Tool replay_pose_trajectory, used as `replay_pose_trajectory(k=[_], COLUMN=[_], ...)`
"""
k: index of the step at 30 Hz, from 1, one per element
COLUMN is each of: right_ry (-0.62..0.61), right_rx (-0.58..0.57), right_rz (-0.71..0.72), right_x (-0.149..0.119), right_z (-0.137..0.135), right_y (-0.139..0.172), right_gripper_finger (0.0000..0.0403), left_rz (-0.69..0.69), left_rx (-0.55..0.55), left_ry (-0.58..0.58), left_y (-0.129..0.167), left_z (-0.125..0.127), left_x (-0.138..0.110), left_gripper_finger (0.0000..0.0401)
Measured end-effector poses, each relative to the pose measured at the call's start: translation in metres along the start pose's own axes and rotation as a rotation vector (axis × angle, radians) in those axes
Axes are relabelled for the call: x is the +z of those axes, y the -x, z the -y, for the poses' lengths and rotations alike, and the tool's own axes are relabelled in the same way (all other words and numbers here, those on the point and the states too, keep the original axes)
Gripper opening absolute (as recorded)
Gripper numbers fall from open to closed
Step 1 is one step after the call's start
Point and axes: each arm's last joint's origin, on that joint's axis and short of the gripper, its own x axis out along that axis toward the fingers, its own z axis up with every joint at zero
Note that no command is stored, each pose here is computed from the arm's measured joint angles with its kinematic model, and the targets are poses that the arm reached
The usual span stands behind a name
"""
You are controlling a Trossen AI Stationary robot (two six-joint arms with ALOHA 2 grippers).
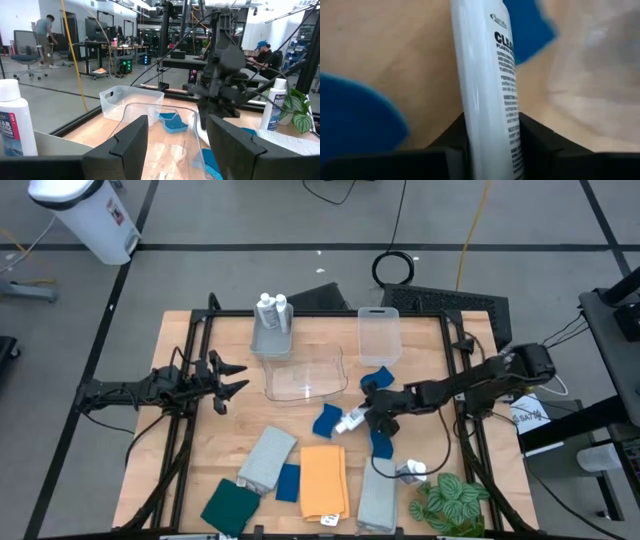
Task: Pick & Place Kitchen Items
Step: Put the white plastic restorer bottle into the gray bin
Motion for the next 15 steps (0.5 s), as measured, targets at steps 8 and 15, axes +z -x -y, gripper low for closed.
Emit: replay_pose_trajectory(k=[8,15], right_ry=[-0.264,-0.464], right_rx=[-0.11,-0.156], right_rz=[0.243,0.355], right_x=[0.026,0.024], right_z=[0.013,0.027], right_y=[0.057,0.091], right_gripper_finger=[0.0096,0.0097], left_rz=[0.0,-0.001], left_rx=[0.0,0.0], left_ry=[0.0,0.0], left_y=[0.0,0.0], left_z=[0.0,0.0], left_x=[0.0,0.0], left_gripper_finger=[0.0207,0.0207])
